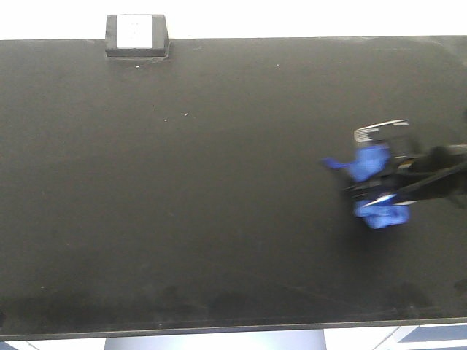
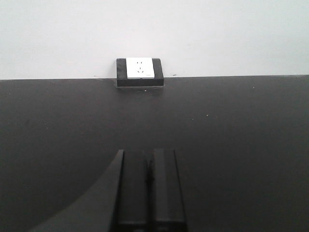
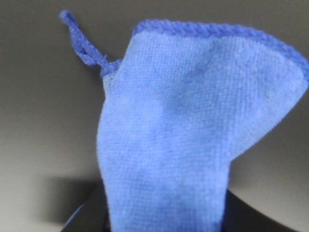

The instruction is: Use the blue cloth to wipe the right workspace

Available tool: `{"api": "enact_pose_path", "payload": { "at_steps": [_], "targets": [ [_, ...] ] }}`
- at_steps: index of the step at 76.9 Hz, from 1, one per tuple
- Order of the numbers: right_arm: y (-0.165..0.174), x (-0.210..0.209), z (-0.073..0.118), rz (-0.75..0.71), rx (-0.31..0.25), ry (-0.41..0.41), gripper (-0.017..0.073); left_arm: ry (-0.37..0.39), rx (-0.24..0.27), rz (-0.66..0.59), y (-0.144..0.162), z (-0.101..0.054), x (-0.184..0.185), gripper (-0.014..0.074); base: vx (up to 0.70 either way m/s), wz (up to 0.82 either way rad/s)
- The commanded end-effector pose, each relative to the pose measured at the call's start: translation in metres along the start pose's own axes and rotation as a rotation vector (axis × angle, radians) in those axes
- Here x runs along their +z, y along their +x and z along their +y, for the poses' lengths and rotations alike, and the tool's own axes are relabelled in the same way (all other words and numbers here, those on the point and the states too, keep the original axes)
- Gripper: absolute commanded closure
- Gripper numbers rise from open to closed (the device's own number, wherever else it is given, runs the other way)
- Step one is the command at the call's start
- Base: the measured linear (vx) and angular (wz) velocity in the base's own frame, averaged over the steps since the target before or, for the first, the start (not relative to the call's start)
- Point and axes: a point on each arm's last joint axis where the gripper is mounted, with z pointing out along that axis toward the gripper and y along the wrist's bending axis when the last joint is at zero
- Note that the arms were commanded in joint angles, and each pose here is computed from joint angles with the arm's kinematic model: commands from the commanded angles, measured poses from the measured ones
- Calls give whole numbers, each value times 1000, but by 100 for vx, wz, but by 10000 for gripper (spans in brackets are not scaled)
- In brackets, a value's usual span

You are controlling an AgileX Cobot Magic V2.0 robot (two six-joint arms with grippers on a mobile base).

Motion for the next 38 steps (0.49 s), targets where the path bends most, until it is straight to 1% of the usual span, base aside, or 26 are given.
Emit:
{"api": "enact_pose_path", "payload": {
  "at_steps": [1, 4, 7, 10, 13, 14, 17, 18, 19, 20, 23, 24, 28, 29, 30, 34, 38],
  "targets": [
    [-11, -10, -11, -83, 46, 26, 567, 1, -3, -117, -16, -1, -3, 600, 0, 0],
    [-12, -10, -6, -85, 57, 15, 567, 1, -3, -117, -16, -1, -3, 600, 0, 0],
    [-13, -10, 3, -83, 41, -5, 567, 1, -3, -117, -16, -1, -3, 600, 0, 0],
    [-14, -10, 15, -79, 9, -26, 567, 1, -3, -117, -16, -1, -3, 600, 0, 0],
    [-15, -11, 32, -78, -41, -56, 567, 1, -3, -117, -16, -1, -3, 600, 0, 0],
    [-16, -11, 35, -79, -49, -61, 567, 1, -3, -117, -16, -1, -3, 600, 0, 0],
    [-16, -12, 54, -80, -102, -94, 567, 1, -3, -117, -16, -1, -3, 600, 0, 0],
    [-16, -13, 58, -81, -112, -99, 567, 1, -3, -117, -16, -1, -3, 600, 0, 0],
    [-16, -14, 68, -83, -139, -116, 567, 1, -3, -117, -16, -1, -3, 600, 0, 0],
    [-16, -14, 71, -84, -149, -122, 567, 1, -3, -117, -16, -1, -3, 600, 0, 0],
    [-15, -17, 91, -92, -203, -155, 567, 1, -3, -117, -16, -1, -3, 600, 0, 0],
    [-15, -17, 94, -93, -209, -160, 567, 1, -3, -117, -16, -1, -3, 600, 0, 0],
    [-12, -21, 117, -106, -264, -200, 567, 1, -3, -117, -16, -1, -3, 600, 0, 0],
    [-12, -22, 120, -106, -269, -204, 567, 1, -3, -117, -16, -1, -3, 600, 0, 0],
    [-11, -23, 127, -112, -289, -216, 567, 1, -3, -117, -16, -1, -3, 600, 0, 0],
    [-9, -26, 139, -123, -324, -238, 567, 1, -3, -117, -16, -1, -3, 600, 0, 0],
    [-8, -27, 144, -131, -340, -245, 567, 1, -3, -117, -16, -1, -3, 600, 0, 0]
  ]
}}
